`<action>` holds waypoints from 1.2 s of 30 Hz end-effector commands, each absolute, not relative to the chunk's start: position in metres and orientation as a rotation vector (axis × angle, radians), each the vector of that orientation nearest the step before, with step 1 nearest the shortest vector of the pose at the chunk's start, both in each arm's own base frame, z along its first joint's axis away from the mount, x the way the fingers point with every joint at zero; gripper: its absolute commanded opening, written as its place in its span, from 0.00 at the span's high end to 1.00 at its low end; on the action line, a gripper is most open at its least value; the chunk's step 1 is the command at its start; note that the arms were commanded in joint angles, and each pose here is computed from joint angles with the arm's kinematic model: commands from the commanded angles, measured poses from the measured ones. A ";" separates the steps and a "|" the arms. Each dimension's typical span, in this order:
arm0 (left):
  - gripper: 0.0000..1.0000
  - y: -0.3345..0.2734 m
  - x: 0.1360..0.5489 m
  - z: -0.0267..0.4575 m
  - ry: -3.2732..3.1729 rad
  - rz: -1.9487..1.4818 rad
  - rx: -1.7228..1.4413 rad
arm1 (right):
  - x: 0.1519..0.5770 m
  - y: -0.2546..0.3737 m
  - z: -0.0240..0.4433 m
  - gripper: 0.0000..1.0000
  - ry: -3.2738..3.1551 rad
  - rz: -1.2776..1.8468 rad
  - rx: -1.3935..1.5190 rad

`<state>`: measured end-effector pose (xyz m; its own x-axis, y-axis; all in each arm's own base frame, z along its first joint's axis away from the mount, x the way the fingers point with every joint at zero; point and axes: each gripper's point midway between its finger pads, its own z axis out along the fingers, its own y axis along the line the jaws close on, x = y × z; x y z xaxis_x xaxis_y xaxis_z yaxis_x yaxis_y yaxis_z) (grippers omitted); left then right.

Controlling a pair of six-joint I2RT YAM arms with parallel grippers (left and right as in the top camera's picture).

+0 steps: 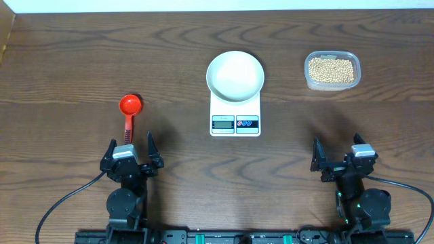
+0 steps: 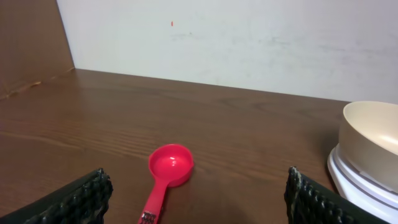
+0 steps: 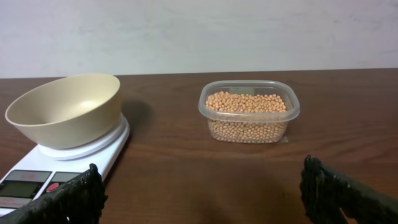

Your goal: Scoop item into bowl and weigh 50g on scale

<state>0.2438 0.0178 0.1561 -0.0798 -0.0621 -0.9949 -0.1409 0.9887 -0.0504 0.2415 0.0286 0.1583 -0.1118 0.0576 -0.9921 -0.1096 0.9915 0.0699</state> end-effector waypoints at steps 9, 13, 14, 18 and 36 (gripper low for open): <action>0.09 0.017 0.243 0.138 1.713 0.078 -0.144 | 0.242 0.026 0.156 0.01 1.681 0.124 -0.035; 0.09 0.017 0.243 0.138 1.712 0.072 -0.150 | 0.242 0.026 0.156 0.01 1.681 0.124 -0.035; 0.09 0.017 0.243 0.139 1.709 0.072 -0.151 | 0.242 0.026 0.156 0.01 1.681 0.124 -0.035; 0.09 0.017 0.244 0.145 1.686 0.068 -0.152 | 0.242 0.026 0.156 0.01 1.681 0.124 -0.035; 0.09 0.017 0.243 0.168 1.633 0.038 -0.179 | 0.242 0.026 0.156 0.01 1.681 0.124 -0.035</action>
